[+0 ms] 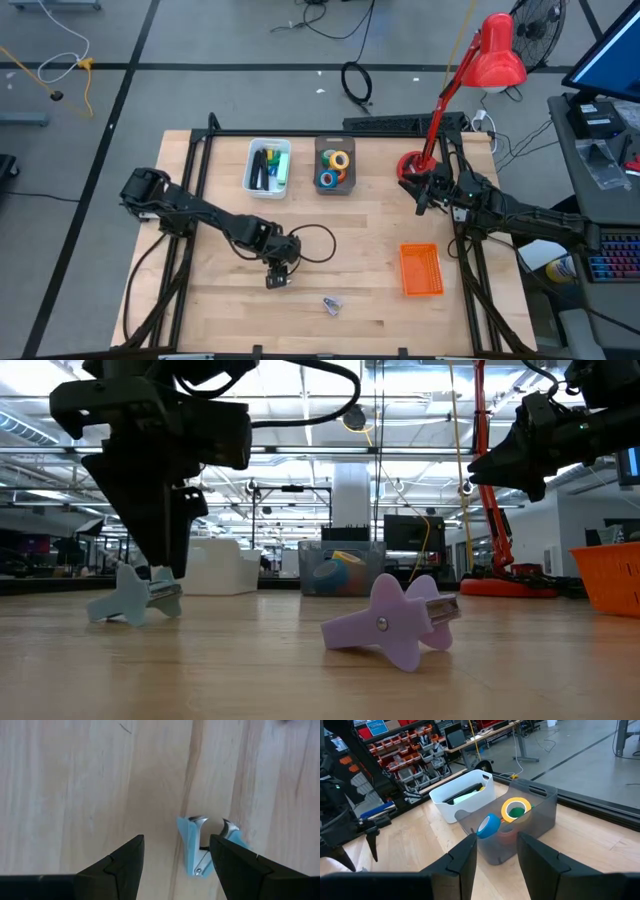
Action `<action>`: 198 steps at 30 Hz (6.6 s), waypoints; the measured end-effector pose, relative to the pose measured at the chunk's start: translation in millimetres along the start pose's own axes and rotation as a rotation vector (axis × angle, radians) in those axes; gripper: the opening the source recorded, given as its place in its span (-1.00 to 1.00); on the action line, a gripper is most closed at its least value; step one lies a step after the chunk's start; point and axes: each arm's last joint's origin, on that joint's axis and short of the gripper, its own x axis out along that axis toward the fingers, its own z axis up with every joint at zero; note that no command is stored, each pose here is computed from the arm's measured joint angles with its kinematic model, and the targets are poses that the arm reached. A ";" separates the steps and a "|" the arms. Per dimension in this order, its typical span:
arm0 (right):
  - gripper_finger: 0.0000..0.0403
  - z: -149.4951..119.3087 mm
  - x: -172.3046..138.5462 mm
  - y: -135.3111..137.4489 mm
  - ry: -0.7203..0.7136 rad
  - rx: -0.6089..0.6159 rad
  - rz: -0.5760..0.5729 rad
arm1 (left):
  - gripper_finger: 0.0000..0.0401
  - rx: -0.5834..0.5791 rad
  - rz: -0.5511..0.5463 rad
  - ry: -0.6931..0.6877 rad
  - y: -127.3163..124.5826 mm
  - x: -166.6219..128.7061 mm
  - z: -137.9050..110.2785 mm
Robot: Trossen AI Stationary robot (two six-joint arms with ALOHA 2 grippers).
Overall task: Pick and place Stapler, Stapler remover, tape
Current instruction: Put the light blue staple remover into the orange basket
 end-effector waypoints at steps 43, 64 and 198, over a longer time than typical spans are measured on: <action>-0.36 0.0 0.0 0.0 0.000 0.026 -0.001 | -0.46 -0.038 -0.061 -0.024 8.4 15.3 -6.5; -0.35 -0.1 0.0 -0.1 0.000 0.026 -0.001 | -0.46 -0.070 -0.094 -0.016 17.7 14.0 -1.9; -0.34 24.8 72.8 66.4 -0.191 0.081 0.489 | -1.00 -0.323 -0.016 -1.126 77.6 -110.8 132.4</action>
